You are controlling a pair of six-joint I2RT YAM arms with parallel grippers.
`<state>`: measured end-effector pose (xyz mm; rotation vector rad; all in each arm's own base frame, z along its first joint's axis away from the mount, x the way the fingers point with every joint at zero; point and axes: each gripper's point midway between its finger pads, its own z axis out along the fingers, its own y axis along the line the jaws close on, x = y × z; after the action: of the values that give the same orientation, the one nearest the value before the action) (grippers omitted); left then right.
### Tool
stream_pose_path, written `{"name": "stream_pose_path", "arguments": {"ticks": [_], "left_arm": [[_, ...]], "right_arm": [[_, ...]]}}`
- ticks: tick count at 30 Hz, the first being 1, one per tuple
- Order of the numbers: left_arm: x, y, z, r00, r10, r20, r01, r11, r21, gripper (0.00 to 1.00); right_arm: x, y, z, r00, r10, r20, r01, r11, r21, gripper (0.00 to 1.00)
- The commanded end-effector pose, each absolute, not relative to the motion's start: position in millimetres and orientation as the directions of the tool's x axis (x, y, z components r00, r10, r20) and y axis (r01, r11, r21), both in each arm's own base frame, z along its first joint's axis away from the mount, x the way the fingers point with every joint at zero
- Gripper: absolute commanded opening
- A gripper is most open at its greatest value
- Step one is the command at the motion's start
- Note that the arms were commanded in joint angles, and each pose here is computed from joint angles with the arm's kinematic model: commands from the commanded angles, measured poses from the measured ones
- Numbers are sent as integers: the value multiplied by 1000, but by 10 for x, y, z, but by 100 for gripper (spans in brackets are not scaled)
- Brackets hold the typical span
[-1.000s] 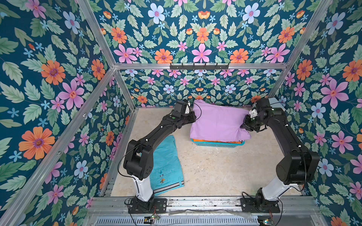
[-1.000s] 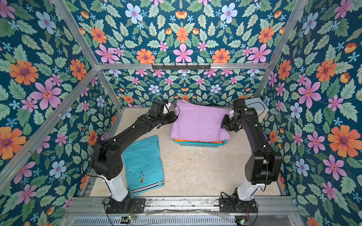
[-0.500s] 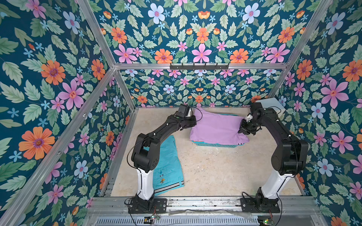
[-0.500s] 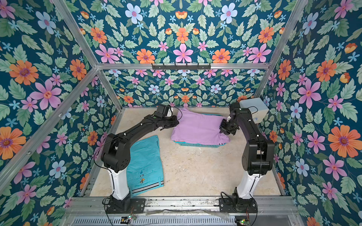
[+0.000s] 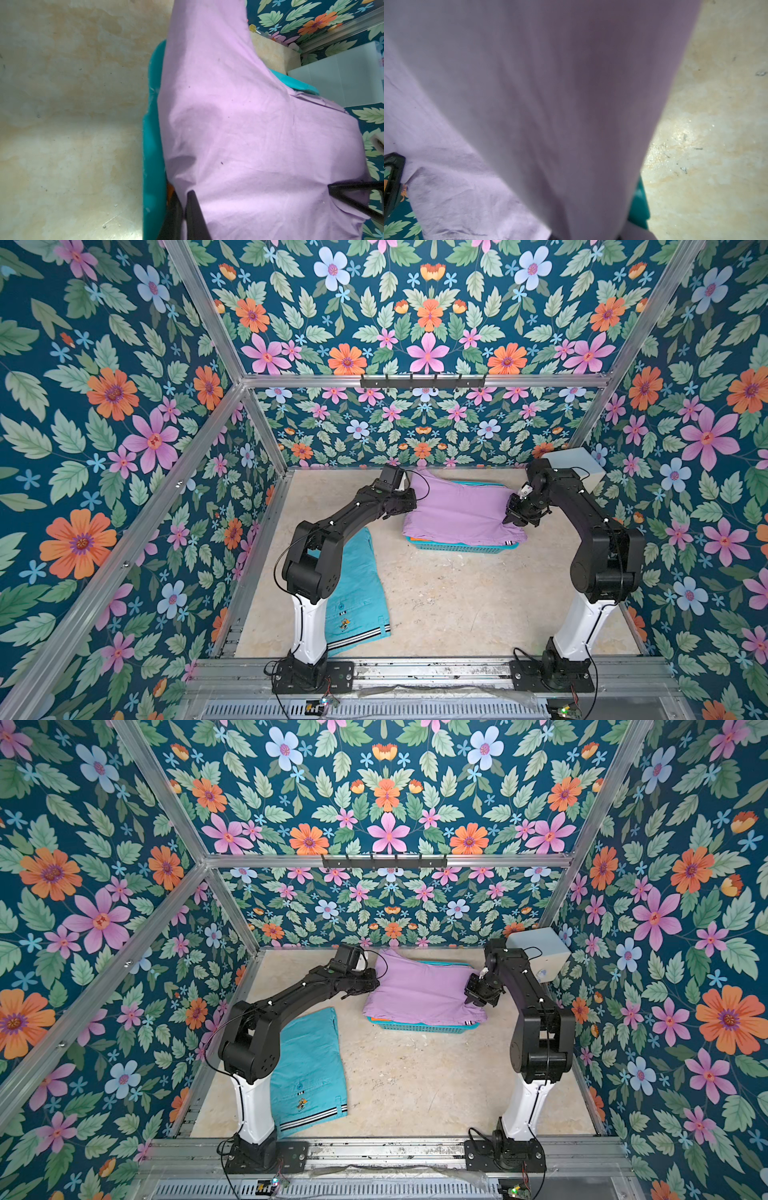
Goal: Put the folded long pants in the basket
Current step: Place the long pant in the basket.
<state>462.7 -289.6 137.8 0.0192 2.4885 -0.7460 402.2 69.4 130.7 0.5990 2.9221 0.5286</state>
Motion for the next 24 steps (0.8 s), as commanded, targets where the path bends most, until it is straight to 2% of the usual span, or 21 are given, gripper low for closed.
{"name": "stream_pose_path", "arguments": {"ticks": [1, 2, 4, 6, 9, 11, 13, 16, 19, 22, 24], "left_arm": [[4581, -2820, 1451, -860, -111, -498, 165, 863, -477, 29], [4587, -2803, 1514, -852, -112, -511, 169, 865, -473, 44], [4610, -2748, 1655, -831, -124, -543, 171, 871, -461, 63], [4661, -2697, 1841, -802, -135, -581, 183, 872, -455, 64], [4755, -2627, 2090, -765, -155, -625, 189, 873, -449, 62], [4783, -2745, 2222, -756, -145, -639, 245, 841, -481, 56], [4781, -2964, 2288, -768, -122, -629, 323, 774, -545, 40], [4791, -3296, 2284, -792, -88, -604, 400, 671, -624, 18], [4934, -3417, 2093, -813, -78, -576, 390, 661, -640, 1], [5104, -3500, 1901, -820, -70, -568, 383, 670, -636, 0], [5237, -3498, 1796, -820, -75, -568, 364, 696, -618, 0]], "right_arm": [[4136, 566, 1484, -893, 434, -114, 371, 857, 359, 51], [4147, 511, 1540, -886, 445, -132, 375, 854, 360, 58], [4175, 371, 1660, -863, 475, -171, 394, 846, 359, 67], [4237, 242, 1797, -833, 511, -212, 407, 826, 389, 71], [4366, 95, 1933, -789, 557, -261, 420, 798, 431, 72], [4487, 165, 2020, -786, 550, -282, 378, 788, 486, 69], [4606, 324, 2067, -792, 553, -259, 332, 746, 577, 62], [4773, 505, 2036, -799, 567, -199, 304, 667, 681, 38], [4901, 600, 1912, -799, 582, -152, 308, 613, 728, 19], [5018, 673, 1775, -806, 576, -135, 301, 596, 744, 9], [5081, 721, 1673, -815, 568, -114, 302, 585, 753, 7]]}}
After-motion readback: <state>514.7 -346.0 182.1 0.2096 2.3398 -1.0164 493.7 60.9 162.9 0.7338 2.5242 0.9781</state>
